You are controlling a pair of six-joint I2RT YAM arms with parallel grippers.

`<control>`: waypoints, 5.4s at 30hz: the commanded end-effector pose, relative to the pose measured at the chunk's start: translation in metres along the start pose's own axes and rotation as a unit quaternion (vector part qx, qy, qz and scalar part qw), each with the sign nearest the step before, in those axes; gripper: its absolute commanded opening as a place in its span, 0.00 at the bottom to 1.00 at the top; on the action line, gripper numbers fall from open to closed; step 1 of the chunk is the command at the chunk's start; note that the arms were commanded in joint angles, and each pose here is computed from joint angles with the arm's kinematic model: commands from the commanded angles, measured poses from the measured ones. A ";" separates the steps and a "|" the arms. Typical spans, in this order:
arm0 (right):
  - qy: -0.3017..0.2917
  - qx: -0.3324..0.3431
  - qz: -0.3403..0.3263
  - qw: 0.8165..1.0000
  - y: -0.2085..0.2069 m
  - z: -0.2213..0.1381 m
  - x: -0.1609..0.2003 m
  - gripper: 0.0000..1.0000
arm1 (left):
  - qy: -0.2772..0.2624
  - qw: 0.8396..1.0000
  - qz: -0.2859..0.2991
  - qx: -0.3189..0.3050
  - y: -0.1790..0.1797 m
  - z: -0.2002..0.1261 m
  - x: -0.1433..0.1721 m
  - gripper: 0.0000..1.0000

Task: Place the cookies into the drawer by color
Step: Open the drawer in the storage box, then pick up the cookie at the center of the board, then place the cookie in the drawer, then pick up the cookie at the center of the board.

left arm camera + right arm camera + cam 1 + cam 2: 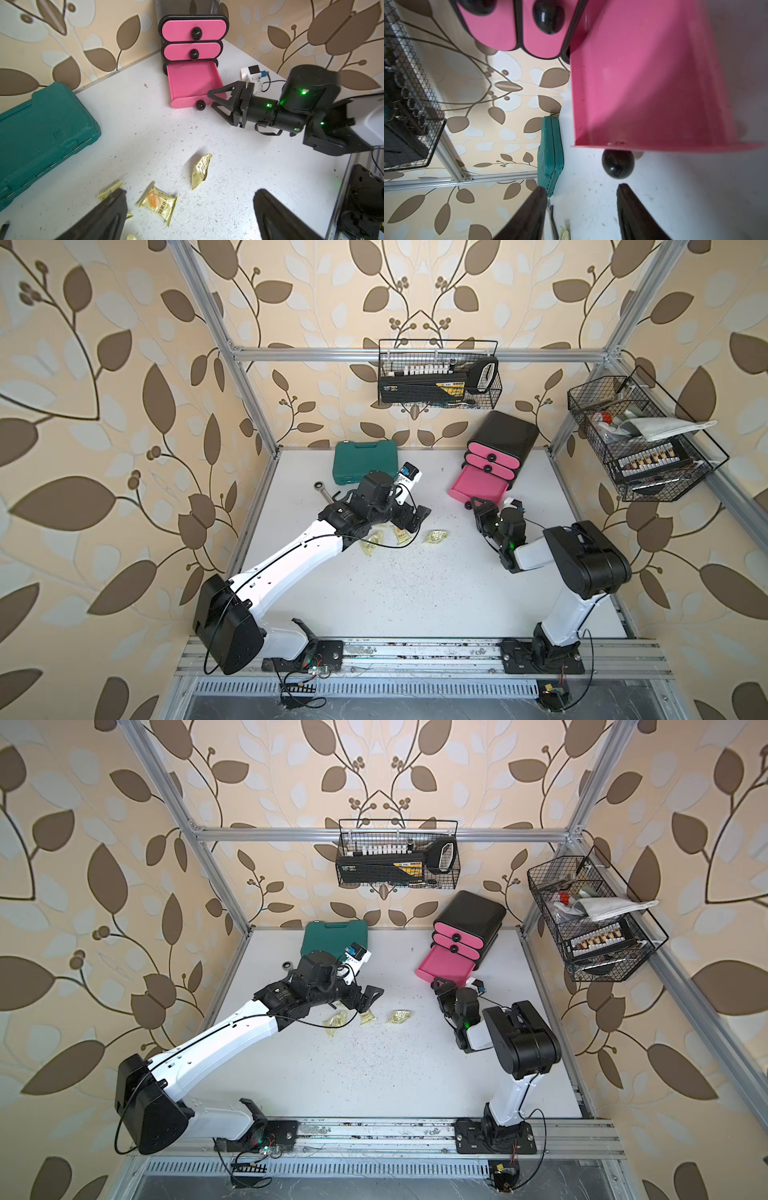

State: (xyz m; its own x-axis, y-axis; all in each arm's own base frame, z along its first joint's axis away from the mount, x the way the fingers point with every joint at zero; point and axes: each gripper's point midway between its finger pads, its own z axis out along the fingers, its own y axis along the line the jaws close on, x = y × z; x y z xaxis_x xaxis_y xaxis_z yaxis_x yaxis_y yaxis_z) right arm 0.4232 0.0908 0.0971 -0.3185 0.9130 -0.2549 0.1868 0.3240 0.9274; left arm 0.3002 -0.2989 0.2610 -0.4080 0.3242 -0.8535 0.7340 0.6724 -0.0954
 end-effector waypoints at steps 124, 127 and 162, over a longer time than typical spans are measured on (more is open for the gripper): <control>0.366 0.190 -0.501 0.761 -0.010 0.028 0.278 0.59 | -0.052 0.968 -0.018 -0.243 0.075 -0.050 -0.018 0.98; 0.350 0.221 -0.533 0.738 -0.023 0.027 0.270 0.55 | -0.053 0.966 -0.020 -0.252 0.078 -0.052 -0.018 0.98; 0.132 0.255 -0.450 0.846 0.066 0.029 0.003 0.25 | -0.061 0.979 -0.007 -0.195 0.059 -0.044 -0.022 0.98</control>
State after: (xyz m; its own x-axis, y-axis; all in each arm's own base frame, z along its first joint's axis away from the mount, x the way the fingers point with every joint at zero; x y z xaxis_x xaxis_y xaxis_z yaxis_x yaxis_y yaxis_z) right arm 0.4508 0.1358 0.1460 -0.7282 0.1855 -0.6598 0.1126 0.9820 0.1518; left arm 0.3322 -0.2262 0.2771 -0.3819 0.2733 -0.8829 0.4154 0.9041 0.1001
